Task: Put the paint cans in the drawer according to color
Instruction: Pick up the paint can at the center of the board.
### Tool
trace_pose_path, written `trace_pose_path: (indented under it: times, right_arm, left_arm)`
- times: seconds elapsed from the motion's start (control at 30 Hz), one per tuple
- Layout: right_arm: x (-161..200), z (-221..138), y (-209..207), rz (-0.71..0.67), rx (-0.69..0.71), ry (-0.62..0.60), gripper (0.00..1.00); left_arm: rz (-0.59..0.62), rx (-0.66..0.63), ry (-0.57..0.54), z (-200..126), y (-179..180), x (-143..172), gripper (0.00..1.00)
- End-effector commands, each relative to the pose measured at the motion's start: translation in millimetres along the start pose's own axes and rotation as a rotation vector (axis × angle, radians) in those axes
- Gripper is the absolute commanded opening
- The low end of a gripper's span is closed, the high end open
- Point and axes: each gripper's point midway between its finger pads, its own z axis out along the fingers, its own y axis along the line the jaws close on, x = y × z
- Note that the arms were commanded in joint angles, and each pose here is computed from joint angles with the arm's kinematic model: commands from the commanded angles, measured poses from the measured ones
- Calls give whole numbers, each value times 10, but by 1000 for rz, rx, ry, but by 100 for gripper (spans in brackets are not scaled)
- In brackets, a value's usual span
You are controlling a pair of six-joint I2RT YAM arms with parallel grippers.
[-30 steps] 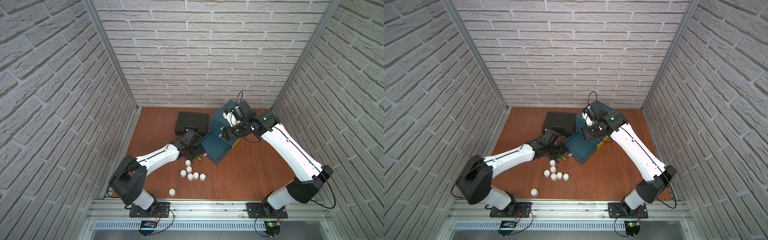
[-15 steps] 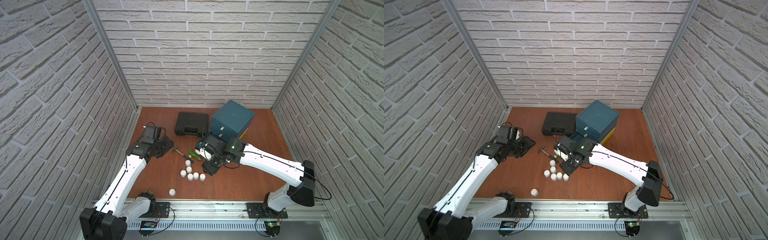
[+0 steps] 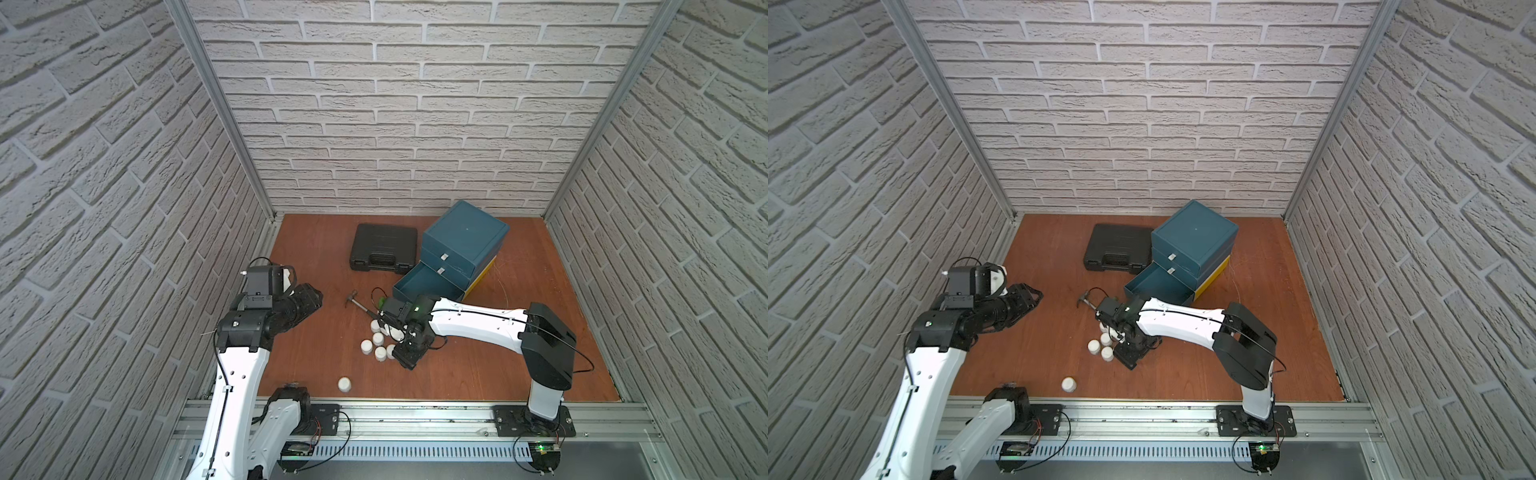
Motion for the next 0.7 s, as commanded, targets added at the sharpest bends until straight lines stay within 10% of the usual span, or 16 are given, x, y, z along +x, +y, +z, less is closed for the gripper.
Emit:
trace_pose_path:
  times: [0.0,0.37,0.67]
  right_arm:
    - [-107,40,-35,12,34,-19,64]
    - [-272,298,-119,53,62,13,55]
    - [-290,-72,-260,80,104,-60,20]
  left_arm:
    - [108,81,-38,20,-155,-102,53]
    - [364,238,-165,-136,-363,-38,52]
    - [447,207,-220,-155,-267,-2,53]
